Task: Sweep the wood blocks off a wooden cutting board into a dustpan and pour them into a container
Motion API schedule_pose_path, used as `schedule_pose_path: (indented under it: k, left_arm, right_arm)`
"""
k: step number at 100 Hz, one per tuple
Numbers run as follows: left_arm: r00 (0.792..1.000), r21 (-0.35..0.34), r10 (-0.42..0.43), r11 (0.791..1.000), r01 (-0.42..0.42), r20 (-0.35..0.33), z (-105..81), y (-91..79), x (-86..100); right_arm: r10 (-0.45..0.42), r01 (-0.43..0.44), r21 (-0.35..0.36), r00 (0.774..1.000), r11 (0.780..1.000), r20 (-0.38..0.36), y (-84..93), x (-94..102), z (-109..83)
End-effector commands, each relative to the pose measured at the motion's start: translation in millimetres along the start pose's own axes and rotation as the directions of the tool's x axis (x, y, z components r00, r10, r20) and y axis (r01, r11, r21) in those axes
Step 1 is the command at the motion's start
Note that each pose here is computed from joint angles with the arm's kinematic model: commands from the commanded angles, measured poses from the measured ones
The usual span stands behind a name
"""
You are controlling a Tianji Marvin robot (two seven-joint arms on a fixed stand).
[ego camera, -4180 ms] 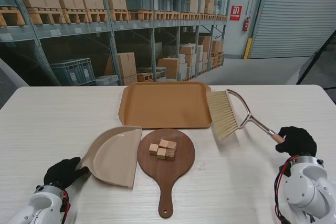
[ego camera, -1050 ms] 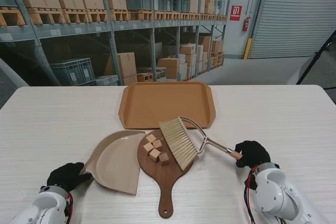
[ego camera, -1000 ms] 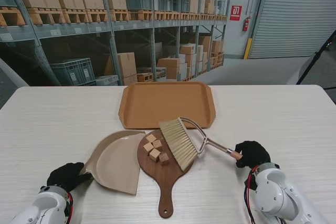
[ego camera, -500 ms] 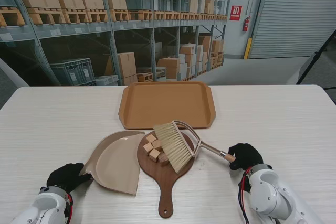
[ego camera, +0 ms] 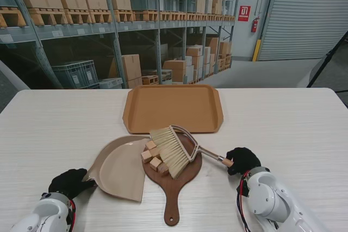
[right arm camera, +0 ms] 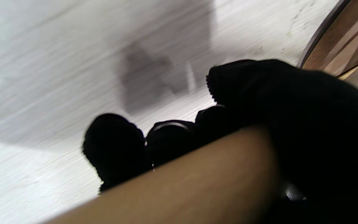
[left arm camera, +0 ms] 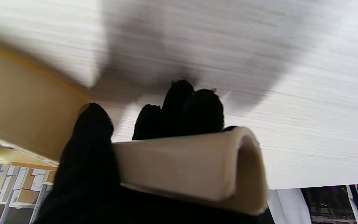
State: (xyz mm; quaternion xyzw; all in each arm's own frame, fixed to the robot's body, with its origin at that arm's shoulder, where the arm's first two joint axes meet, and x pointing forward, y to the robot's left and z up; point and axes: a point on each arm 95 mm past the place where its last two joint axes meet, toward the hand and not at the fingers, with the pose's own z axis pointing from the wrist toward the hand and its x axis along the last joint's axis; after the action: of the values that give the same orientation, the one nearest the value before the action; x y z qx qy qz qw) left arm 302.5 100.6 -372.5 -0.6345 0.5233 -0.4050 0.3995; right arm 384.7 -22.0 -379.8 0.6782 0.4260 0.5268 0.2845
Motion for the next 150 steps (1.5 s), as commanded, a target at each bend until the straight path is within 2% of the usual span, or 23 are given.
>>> schedule_pose_path:
  k: [1, 21, 38, 64, 82, 129, 150]
  left_arm:
    - [1.000, -0.034, -0.006, 0.999, 0.006, -0.009, -2.6, 6.8, 2.7]
    - [1.000, -0.035, -0.008, 0.999, 0.007, -0.014, -2.5, 6.8, 3.8]
    - [1.000, -0.039, -0.010, 0.999, 0.009, -0.015, -2.6, 7.4, 4.6]
    - [1.000, -0.043, -0.009, 0.999, 0.008, -0.016, -2.9, 7.8, 5.1]
    - [1.000, -0.044, -0.007, 0.999, 0.006, -0.017, -3.2, 7.6, 5.4]
    - [1.000, -0.044, -0.010, 0.999, 0.010, -0.013, -4.1, 7.2, 5.2]
    - [1.000, -0.043, -0.012, 0.999, 0.012, -0.010, -4.6, 7.1, 4.9]
  right_arm:
    - [0.010, -0.009, 0.019, 1.000, 1.000, -0.011, -4.4, 6.3, -0.2]
    - [0.007, -0.007, 0.000, 1.000, 1.000, -0.008, 0.9, 8.9, -1.0]
    - [-0.010, 0.010, -0.011, 1.000, 1.000, 0.005, 5.2, 3.1, -6.3]
    - [-0.047, 0.047, -0.003, 0.999, 0.999, 0.023, 5.3, -10.4, -15.9]
    - [-0.050, 0.050, 0.011, 0.998, 0.999, 0.029, 0.6, -11.5, -17.9]
    - [-0.022, 0.022, 0.059, 1.000, 0.998, 0.003, -20.4, 11.5, -7.1]
    - [-0.003, 0.008, 0.087, 0.998, 0.996, -0.056, -29.4, 32.6, 1.3]
